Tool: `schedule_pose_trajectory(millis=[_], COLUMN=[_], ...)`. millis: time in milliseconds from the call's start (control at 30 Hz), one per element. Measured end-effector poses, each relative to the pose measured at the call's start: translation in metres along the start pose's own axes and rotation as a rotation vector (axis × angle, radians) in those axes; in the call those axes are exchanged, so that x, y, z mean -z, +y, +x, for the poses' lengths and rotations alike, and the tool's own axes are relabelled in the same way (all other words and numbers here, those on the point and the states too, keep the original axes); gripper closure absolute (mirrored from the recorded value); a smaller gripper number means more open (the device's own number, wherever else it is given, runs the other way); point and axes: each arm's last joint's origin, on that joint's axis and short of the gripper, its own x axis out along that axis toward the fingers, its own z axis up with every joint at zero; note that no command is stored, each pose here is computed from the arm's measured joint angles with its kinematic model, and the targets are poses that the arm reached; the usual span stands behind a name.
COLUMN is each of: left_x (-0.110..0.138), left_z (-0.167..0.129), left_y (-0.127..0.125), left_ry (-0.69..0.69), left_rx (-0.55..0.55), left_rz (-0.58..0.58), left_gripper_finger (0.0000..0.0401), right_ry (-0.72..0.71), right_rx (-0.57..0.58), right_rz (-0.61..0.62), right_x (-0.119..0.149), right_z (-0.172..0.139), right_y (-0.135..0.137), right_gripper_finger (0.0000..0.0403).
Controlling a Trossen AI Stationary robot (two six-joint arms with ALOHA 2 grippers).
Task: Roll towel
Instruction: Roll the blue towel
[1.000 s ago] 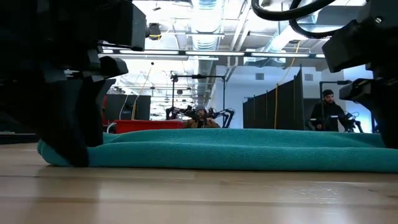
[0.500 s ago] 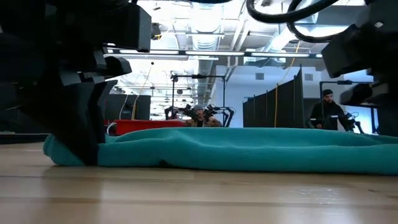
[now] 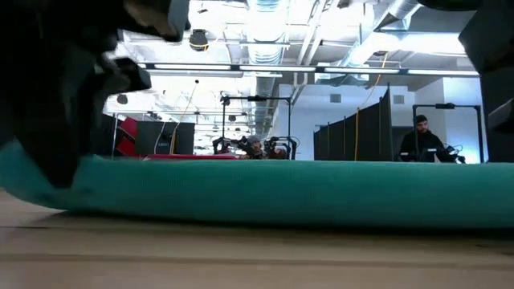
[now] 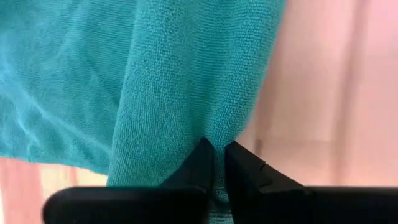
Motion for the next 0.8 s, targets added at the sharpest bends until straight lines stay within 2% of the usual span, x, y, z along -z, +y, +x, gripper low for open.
schedule_pose_trajectory(millis=[167, 433, 633, 800], left_x=[-0.008, -0.022, -0.024, -0.017], left_z=[-0.018, -0.041, -0.029, -0.009], left_y=[0.011, 0.046, 0.062, 0.075], left_ry=[0.011, -0.009, 0.019, 0.051], left_rx=[0.107, 0.159, 0.192, 0.194], left_rz=[-0.050, -0.051, -0.011, 0.004], left_gripper_finger=[0.0387, 0.0387, 0.0387, 0.0387], right_ry=[0.009, 0.003, 0.000, 0.000], right_rx=[-0.010, -0.035, 0.002, 0.028], right_rz=[0.034, 0.072, 0.103, 0.072], right_x=[0.005, 0.007, 0.003, -0.007], right_z=[0.000, -0.022, -0.047, -0.048], right_y=[0.005, 0.004, -0.011, -0.024], right_gripper_finger=[0.0386, 0.0386, 0.0386, 0.0386])
